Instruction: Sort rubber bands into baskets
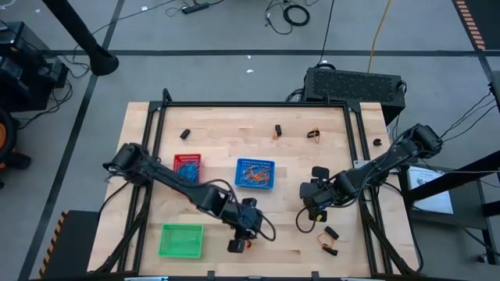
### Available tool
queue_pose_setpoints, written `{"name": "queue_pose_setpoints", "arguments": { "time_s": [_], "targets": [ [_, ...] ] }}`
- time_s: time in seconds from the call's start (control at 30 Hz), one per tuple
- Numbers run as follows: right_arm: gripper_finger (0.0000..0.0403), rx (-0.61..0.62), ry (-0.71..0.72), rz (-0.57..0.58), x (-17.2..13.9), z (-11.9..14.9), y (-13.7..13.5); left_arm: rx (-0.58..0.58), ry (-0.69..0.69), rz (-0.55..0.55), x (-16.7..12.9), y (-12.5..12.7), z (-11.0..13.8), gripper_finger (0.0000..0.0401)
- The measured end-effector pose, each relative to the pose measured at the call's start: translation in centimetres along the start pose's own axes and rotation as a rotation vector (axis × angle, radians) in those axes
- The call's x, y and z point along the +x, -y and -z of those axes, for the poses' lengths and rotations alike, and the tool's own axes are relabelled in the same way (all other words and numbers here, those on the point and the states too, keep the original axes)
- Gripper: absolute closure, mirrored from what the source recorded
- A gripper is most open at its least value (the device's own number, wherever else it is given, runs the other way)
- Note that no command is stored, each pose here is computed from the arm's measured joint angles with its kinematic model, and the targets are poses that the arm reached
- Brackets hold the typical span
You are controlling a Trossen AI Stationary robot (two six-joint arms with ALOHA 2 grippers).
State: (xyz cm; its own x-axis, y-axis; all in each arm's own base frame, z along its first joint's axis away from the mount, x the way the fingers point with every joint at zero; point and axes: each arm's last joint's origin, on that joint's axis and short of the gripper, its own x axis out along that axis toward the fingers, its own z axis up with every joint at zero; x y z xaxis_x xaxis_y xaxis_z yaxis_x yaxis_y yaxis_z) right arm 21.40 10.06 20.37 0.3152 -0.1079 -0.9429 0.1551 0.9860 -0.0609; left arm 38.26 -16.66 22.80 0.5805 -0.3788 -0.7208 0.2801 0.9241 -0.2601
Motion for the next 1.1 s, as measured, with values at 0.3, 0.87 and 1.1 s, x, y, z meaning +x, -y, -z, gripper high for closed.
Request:
{"name": "queue_pose_setpoints", "arguments": {
  "time_s": [0.3,0.87,1.1],
  "targets": [
    [0.0243,-0.027,0.004,-0.005,0.0,0.0,0.0,-0.028,-0.049,0.024,5.4,-0.4,2.0,0.0306],
    [0.0243,-0.027,0.003,-0.007,0.0,-0.1,0.0,-0.056,-0.162,0.117,6.6,-0.2,3.5,0.0306],
    [0.0243,-0.023,0.017,0.015,0.0,-0.1,0.1,-0.047,-0.225,0.178,6.5,0.3,4.0,0.0306]
  ]
}}
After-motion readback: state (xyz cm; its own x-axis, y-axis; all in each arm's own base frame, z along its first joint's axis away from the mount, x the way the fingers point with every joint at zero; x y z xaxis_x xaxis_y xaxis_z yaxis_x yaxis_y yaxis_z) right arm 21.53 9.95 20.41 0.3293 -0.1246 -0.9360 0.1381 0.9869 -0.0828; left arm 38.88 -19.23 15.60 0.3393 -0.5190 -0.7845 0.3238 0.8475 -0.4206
